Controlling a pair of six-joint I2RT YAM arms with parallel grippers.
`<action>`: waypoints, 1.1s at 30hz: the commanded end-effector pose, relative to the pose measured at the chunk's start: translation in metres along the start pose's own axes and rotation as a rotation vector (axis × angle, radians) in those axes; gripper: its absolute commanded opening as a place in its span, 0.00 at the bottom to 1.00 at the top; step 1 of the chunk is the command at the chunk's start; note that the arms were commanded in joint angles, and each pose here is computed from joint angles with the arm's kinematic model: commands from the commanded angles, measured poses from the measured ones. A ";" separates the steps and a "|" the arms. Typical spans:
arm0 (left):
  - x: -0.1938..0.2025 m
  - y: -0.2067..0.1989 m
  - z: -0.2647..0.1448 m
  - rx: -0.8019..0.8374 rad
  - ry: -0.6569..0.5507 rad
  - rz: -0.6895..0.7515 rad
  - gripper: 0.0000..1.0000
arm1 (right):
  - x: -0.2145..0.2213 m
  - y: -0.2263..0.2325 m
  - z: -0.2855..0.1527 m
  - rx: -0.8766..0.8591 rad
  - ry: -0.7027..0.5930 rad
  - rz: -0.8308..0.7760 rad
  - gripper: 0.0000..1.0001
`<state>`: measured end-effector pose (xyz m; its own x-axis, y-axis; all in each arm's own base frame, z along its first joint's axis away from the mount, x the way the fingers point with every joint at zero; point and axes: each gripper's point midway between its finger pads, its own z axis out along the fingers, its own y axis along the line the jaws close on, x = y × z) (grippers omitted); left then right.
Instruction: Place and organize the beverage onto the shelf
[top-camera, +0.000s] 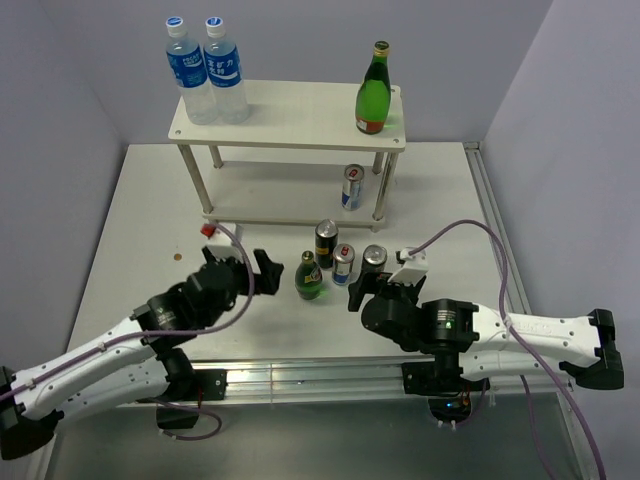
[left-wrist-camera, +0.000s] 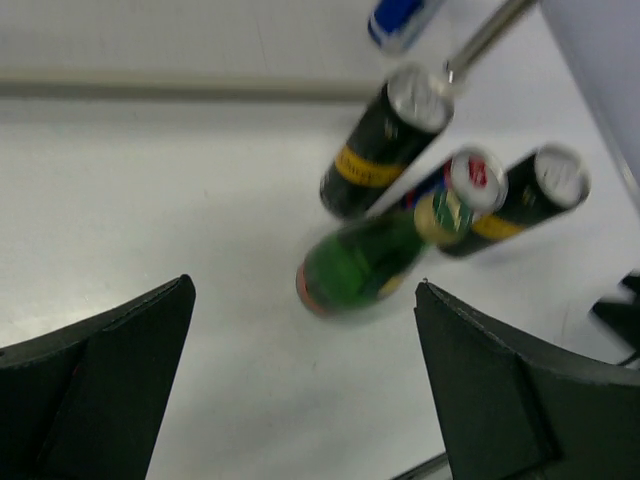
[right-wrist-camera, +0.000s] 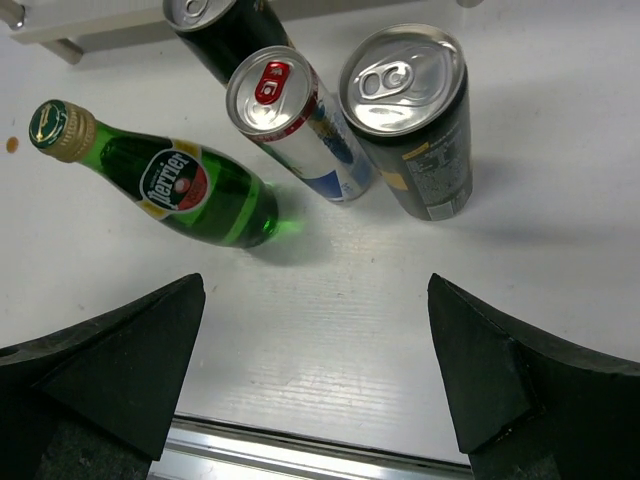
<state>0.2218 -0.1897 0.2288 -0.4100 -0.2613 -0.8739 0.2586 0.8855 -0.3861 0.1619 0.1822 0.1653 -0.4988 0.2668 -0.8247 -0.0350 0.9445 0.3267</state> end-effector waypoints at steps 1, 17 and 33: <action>0.016 -0.008 0.000 0.009 -0.065 -0.052 0.99 | -0.017 -0.009 -0.006 0.019 -0.064 0.069 1.00; 0.094 -0.045 0.039 0.183 -0.069 0.031 0.99 | -0.008 -0.030 -0.003 0.063 -0.069 0.071 1.00; 0.114 -0.064 0.100 0.134 -0.106 0.093 0.88 | -0.005 -0.039 -0.003 0.073 -0.068 0.065 1.00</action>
<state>0.2285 -0.3016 0.0942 -0.3566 -0.1240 -0.9260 0.4087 0.8706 -0.2739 0.1588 0.1495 0.1556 -0.4780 0.3203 -0.8179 0.0399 0.9381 0.3440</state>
